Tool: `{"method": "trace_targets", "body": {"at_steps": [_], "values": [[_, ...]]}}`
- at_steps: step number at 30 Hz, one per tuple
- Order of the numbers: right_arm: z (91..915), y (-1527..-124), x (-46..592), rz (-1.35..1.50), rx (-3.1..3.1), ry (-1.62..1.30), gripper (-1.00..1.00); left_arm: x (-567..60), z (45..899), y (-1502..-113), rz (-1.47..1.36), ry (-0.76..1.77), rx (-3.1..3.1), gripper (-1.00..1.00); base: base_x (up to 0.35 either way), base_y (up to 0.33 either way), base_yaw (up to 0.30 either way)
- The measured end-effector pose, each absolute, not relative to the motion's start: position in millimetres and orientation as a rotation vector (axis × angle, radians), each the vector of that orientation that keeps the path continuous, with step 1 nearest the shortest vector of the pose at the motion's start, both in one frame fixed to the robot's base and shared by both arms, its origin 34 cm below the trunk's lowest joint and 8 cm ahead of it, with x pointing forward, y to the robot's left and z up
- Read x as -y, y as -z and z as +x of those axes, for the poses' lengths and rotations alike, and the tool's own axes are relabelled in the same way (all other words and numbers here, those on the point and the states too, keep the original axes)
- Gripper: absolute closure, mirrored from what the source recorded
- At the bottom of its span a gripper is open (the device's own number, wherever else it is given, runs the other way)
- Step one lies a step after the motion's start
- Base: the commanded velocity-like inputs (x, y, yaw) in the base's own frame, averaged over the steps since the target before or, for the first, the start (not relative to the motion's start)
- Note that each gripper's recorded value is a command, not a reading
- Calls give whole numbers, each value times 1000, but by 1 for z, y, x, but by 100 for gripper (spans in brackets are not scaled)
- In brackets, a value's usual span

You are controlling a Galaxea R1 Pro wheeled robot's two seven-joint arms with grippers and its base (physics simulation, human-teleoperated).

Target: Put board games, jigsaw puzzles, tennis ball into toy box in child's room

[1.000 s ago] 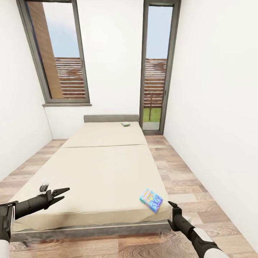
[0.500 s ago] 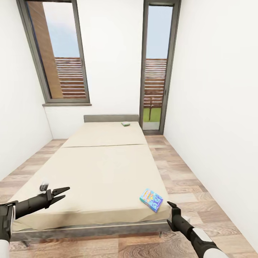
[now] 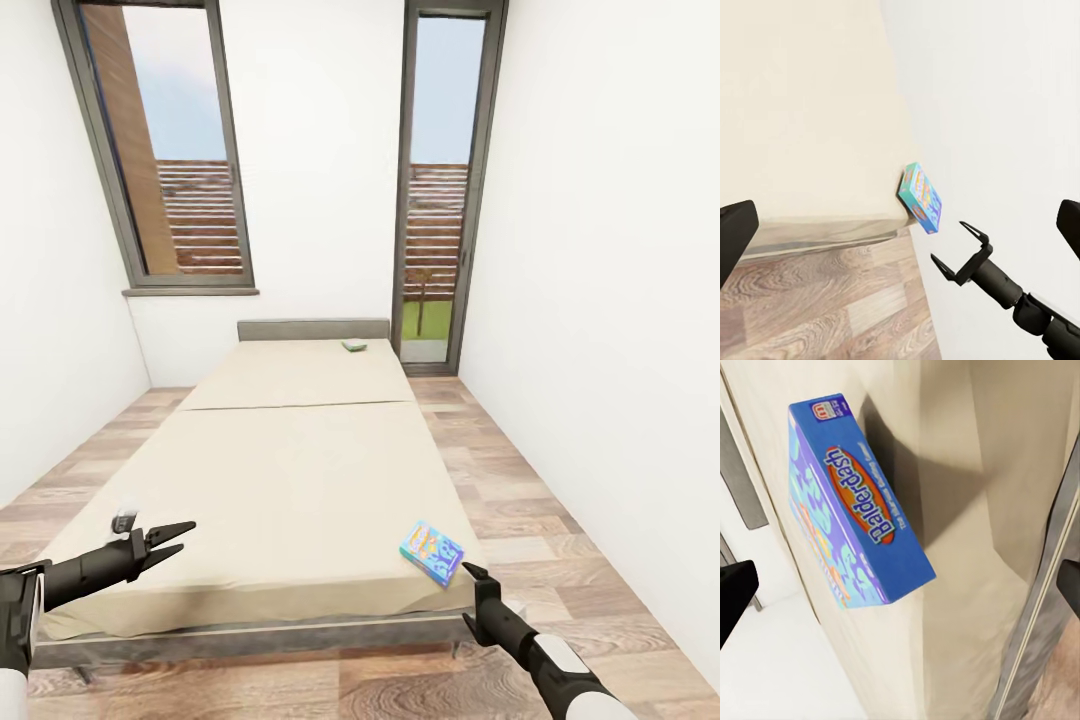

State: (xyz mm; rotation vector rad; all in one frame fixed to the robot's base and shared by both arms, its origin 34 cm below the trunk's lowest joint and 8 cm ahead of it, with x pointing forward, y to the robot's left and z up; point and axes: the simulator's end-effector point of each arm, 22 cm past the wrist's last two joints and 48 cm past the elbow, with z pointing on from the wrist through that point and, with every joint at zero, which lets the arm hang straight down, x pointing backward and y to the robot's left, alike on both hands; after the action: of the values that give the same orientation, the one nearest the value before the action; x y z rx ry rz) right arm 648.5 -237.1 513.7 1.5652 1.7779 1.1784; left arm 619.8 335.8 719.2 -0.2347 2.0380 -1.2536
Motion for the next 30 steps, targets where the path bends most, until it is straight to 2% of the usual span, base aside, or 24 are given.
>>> {"method": "trace_targets", "body": {"at_steps": [30], "values": [[645, -493, 237, 1564, -1779, -1180, -100, -335, 616, -698, -236, 1255, -2036, -100, -1, 21, 0]]}}
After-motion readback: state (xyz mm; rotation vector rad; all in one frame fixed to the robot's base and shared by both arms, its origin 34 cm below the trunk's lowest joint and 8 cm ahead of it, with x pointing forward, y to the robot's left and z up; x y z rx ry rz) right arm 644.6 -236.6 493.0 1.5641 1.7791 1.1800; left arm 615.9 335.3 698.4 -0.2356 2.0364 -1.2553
